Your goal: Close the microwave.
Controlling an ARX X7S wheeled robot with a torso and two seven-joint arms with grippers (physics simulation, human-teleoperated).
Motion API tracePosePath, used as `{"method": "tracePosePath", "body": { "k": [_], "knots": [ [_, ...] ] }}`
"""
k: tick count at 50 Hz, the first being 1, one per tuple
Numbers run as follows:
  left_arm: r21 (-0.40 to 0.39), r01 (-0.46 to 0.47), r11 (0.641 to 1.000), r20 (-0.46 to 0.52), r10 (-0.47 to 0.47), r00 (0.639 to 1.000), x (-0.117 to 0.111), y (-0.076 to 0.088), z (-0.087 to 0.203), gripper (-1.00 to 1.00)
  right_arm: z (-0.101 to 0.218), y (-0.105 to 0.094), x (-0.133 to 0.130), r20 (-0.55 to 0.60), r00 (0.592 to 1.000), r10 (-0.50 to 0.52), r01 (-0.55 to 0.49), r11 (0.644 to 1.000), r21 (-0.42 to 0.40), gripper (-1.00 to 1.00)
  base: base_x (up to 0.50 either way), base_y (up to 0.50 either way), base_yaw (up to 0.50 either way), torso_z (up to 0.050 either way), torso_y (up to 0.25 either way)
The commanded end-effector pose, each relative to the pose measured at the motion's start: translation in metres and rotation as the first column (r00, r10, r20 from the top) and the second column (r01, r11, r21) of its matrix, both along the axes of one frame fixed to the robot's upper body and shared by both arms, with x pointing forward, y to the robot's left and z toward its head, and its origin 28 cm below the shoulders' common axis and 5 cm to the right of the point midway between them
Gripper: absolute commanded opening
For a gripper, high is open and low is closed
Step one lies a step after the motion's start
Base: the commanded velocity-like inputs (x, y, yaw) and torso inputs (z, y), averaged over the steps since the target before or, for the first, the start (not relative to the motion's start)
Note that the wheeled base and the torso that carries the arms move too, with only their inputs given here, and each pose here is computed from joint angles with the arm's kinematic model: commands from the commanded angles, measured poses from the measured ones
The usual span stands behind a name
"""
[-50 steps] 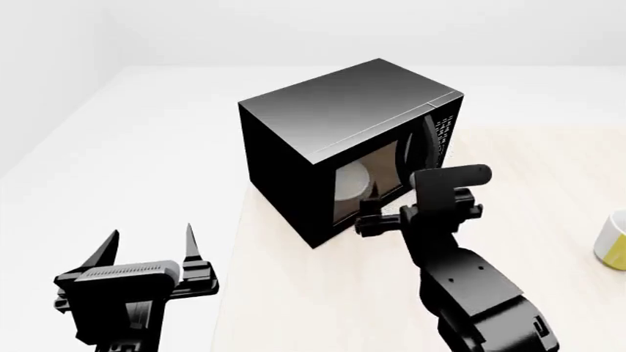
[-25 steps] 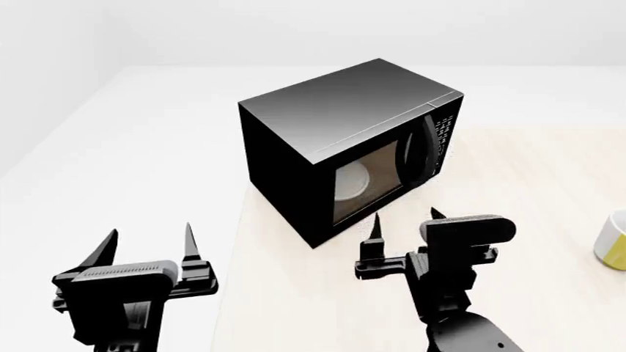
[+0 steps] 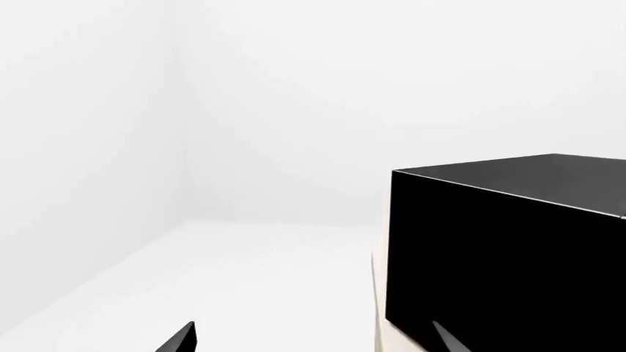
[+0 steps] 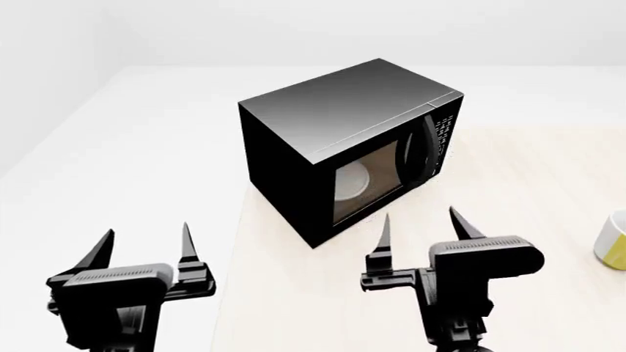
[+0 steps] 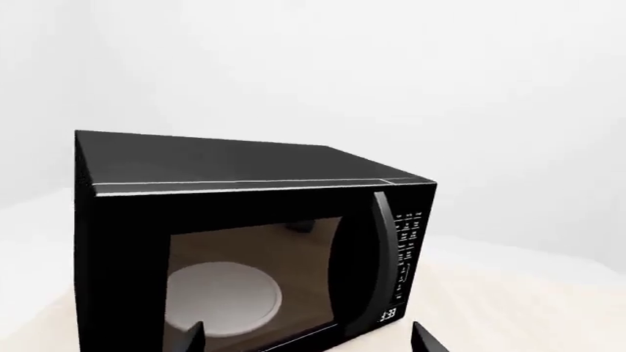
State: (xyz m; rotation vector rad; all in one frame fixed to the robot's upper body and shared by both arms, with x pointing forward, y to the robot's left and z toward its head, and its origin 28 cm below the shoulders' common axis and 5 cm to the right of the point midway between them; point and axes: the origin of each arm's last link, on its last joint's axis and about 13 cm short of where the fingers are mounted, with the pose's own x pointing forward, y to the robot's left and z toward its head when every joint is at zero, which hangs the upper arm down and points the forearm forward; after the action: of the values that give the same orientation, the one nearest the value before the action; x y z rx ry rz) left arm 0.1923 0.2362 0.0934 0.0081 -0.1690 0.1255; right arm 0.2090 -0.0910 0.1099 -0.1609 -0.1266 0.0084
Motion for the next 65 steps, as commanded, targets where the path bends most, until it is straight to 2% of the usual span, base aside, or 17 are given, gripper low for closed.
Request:
{"method": "tracePosePath", "body": {
  "k": [1, 30, 45, 52, 65],
  "knots": [
    [-0.004, 0.004, 1.000, 0.009, -0.004, 1.000, -0.003, 0.000, 0.002, 1.00, 0.007, 0.001, -0.009, 0.081, 0.997, 0.005, -0.002, 0.999, -0.038, 1.00, 0.00, 0.00, 0.00, 0.000, 0.000],
    [-0.012, 0.023, 1.000, 0.039, -0.022, 0.999, -0.010, 0.001, 0.010, 1.00, 0.039, 0.000, -0.017, 0.234, 0.972, 0.032, -0.018, 0.998, -0.062, 1.00, 0.00, 0.00, 0.00, 0.000, 0.000],
    [-0.022, 0.037, 0.999, 0.077, -0.036, 0.996, -0.018, 0.001, 0.016, 1.00, 0.040, -0.001, -0.021, 0.275, 0.961, 0.041, -0.024, 0.998, -0.063, 1.00, 0.00, 0.00, 0.00, 0.000, 0.000],
    [-0.028, 0.040, 0.999, 0.089, -0.037, 0.995, -0.021, 0.002, 0.019, 1.00, 0.042, -0.001, -0.026, 0.338, 0.940, 0.050, -0.024, 0.996, -0.081, 1.00, 0.00, 0.00, 0.00, 0.000, 0.000],
    [-0.041, 0.049, 0.998, 0.126, -0.044, 0.991, -0.029, 0.003, 0.026, 1.00, 0.046, 0.001, -0.031, 0.385, 0.921, 0.059, -0.021, 0.995, -0.102, 1.00, 0.00, 0.00, 0.00, 0.000, 0.000]
  ]
}}
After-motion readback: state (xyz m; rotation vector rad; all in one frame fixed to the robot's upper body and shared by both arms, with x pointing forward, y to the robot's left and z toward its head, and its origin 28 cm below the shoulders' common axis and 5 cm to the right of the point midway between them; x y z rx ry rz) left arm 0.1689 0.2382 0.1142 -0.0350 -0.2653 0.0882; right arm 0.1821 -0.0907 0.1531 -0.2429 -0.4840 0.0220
